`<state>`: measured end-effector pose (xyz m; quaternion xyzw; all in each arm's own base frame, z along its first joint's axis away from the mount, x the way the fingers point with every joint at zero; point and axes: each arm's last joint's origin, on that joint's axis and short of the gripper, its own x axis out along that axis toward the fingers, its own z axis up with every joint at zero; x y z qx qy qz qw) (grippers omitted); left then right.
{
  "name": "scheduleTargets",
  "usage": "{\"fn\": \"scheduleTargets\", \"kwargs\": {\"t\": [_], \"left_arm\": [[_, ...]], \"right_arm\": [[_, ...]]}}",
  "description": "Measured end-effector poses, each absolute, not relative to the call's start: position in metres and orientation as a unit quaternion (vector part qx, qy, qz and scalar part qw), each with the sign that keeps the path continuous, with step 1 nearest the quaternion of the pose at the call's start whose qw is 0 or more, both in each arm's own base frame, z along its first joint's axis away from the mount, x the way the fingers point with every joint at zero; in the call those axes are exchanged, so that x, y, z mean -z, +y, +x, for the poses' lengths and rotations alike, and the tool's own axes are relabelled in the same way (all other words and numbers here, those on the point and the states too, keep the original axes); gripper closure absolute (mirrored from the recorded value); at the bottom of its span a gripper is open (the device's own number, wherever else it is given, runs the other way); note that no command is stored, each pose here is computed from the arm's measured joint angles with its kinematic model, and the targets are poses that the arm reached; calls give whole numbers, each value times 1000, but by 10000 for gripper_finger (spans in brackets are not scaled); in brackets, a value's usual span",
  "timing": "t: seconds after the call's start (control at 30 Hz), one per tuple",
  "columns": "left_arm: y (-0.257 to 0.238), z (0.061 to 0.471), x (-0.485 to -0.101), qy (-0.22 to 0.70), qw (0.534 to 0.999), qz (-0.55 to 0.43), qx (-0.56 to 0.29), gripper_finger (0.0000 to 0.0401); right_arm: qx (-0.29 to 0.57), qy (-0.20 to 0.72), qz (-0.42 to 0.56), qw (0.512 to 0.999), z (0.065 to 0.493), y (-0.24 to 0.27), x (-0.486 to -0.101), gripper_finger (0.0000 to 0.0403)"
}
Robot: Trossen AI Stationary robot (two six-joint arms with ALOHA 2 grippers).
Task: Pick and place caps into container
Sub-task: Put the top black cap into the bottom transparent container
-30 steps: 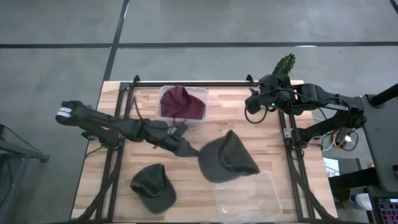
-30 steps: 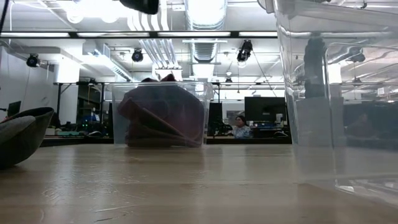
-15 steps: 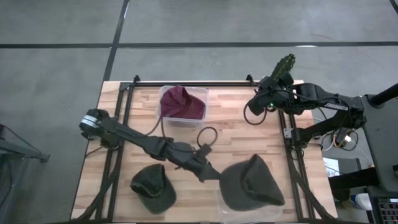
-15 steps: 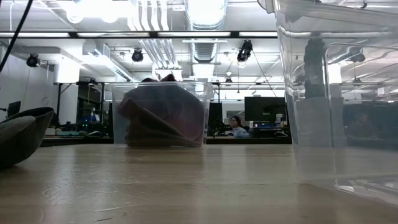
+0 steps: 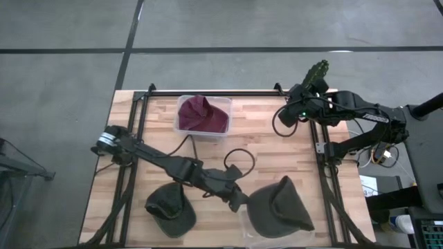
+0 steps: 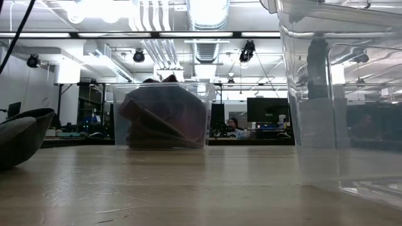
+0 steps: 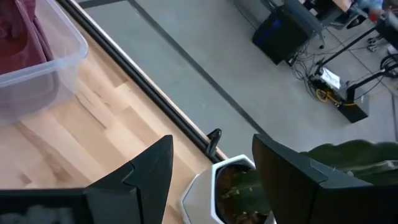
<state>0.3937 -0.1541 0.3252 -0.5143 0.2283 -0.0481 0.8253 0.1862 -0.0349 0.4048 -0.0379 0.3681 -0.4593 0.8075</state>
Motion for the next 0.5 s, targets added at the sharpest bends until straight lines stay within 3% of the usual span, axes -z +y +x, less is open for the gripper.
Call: {"fn": "scheduleTargets", "kwargs": {"t": [0.5], "left_arm": [[-163,393,-317,250,807,-532,46,396]], "right_arm": [[467,369,-51,802,185,-36,-406,188]]}}
